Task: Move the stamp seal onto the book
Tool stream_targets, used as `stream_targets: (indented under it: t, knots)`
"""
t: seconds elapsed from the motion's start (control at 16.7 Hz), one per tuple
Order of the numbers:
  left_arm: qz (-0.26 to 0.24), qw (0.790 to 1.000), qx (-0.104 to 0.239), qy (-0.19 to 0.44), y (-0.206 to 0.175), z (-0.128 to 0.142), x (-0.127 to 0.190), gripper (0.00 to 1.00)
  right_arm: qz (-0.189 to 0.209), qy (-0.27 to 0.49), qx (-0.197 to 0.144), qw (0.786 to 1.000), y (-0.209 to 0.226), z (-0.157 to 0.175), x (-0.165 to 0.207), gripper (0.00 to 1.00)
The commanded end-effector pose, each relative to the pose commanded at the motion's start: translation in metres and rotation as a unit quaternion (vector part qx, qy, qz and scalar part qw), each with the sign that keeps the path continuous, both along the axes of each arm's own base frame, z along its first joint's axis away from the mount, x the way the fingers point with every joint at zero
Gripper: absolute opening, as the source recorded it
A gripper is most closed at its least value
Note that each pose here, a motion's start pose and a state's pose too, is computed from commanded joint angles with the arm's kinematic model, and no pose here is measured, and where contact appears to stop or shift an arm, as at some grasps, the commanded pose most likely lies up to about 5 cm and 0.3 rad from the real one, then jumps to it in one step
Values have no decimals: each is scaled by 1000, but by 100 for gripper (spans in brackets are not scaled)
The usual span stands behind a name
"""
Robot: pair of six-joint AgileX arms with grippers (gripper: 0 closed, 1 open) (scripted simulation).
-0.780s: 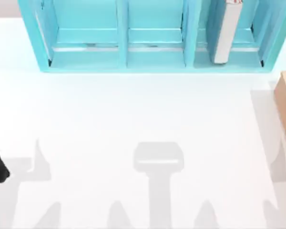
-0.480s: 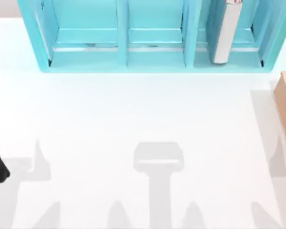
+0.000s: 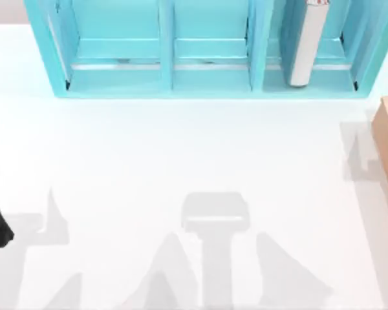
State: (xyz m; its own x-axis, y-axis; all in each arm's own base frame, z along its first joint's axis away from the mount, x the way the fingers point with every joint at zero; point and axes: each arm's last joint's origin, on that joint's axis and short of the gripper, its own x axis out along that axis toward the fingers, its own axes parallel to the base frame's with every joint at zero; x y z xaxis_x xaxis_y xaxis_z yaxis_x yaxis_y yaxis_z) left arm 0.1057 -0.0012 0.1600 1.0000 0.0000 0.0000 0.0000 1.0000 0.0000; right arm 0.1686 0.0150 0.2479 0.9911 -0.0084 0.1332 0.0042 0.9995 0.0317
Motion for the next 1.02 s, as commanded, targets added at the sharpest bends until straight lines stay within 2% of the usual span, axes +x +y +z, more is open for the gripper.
stream_targets:
  t: [0.24,0.54,0.78,1.02]
  knots:
    - [0,1000,0,0,0,0,0,100,-4,40,4,999,27,-10,75,100]
    - [0,1000,0,0,0,0,0,100,-9,91,-2,996,79,-76,152,100]
    - [0,1000,0,0,0,0,0,100,-13,113,-9,993,118,-131,177,100]
    - [0,1000,0,0,0,0,0,100,-15,118,-11,993,138,-156,183,100]
